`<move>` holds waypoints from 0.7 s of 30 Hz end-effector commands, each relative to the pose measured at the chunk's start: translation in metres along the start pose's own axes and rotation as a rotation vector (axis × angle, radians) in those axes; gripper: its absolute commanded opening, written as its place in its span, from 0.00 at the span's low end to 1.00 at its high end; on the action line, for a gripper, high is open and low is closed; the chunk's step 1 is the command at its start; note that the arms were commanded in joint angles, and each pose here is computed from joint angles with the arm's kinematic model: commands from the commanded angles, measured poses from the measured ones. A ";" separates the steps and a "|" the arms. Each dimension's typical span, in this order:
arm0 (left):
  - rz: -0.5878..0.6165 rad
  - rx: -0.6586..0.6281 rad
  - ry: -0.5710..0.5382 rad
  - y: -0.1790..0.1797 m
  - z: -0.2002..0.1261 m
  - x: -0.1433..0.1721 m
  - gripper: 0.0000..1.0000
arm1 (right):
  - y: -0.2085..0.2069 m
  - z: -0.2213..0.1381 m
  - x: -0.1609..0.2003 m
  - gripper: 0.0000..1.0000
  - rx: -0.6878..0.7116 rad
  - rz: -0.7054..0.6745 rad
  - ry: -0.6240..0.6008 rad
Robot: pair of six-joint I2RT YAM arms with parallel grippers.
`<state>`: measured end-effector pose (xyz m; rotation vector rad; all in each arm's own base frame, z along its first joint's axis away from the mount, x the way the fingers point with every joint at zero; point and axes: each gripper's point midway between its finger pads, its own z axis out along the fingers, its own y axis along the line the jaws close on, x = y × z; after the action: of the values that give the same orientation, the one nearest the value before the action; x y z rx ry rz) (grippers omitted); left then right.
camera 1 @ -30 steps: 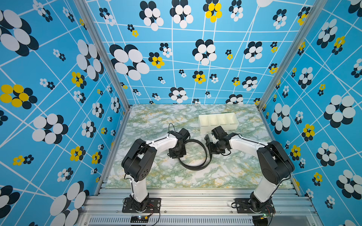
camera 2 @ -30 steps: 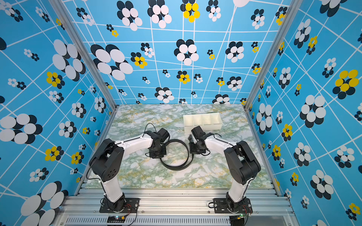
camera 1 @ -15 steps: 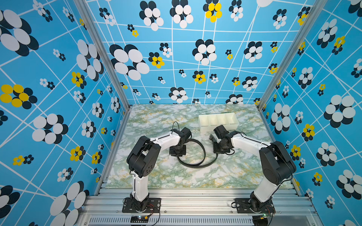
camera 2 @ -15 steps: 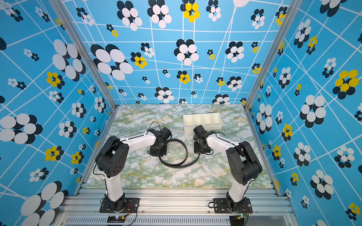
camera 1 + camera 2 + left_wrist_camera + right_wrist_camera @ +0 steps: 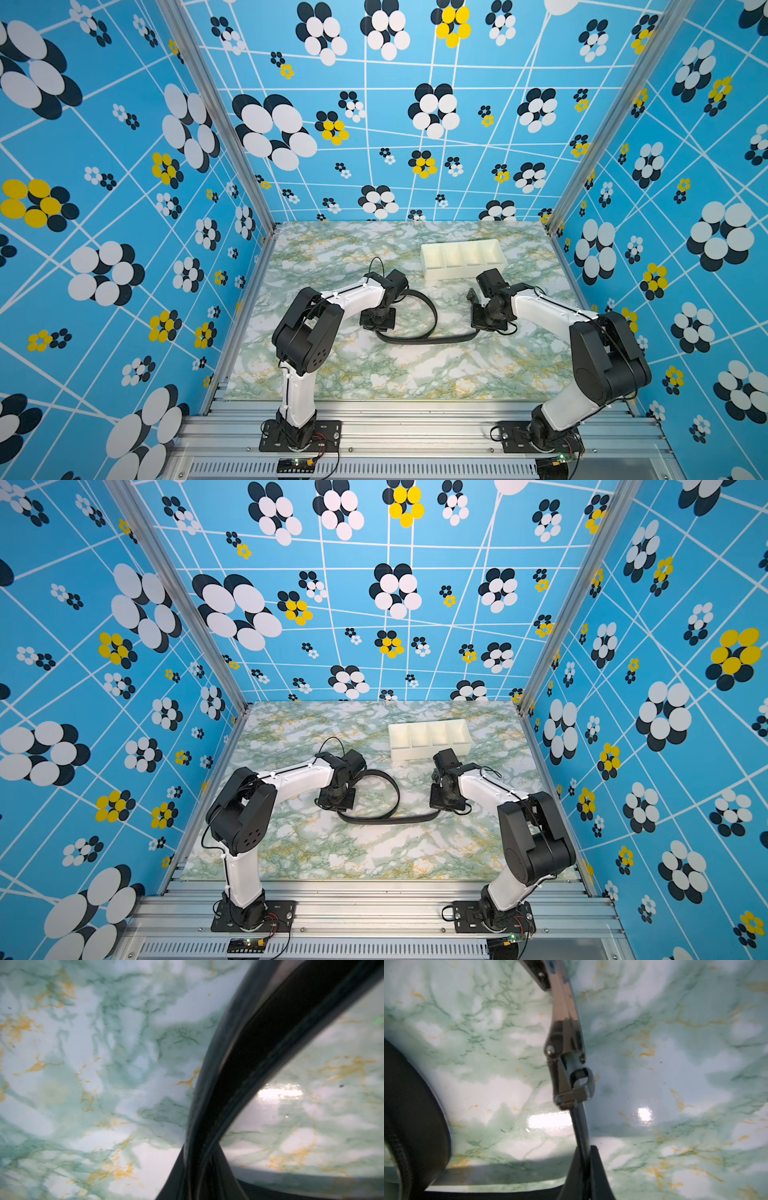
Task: Place the belts into the storage roll
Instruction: Roll the belt at the center of the board.
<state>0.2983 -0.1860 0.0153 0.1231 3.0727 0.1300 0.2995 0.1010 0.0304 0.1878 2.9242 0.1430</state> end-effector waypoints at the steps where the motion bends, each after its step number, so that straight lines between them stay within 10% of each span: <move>1: 0.052 -0.128 0.096 0.025 0.028 0.019 0.21 | -0.030 -0.004 0.012 0.00 0.087 0.000 0.020; 21: -0.008 -0.131 0.124 0.043 0.034 0.018 0.22 | -0.062 -0.016 0.025 0.00 0.115 0.058 0.017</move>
<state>0.3016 -0.1832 0.0145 0.0986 3.0895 0.1035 0.2790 0.0639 0.0319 0.2955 2.9262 0.1107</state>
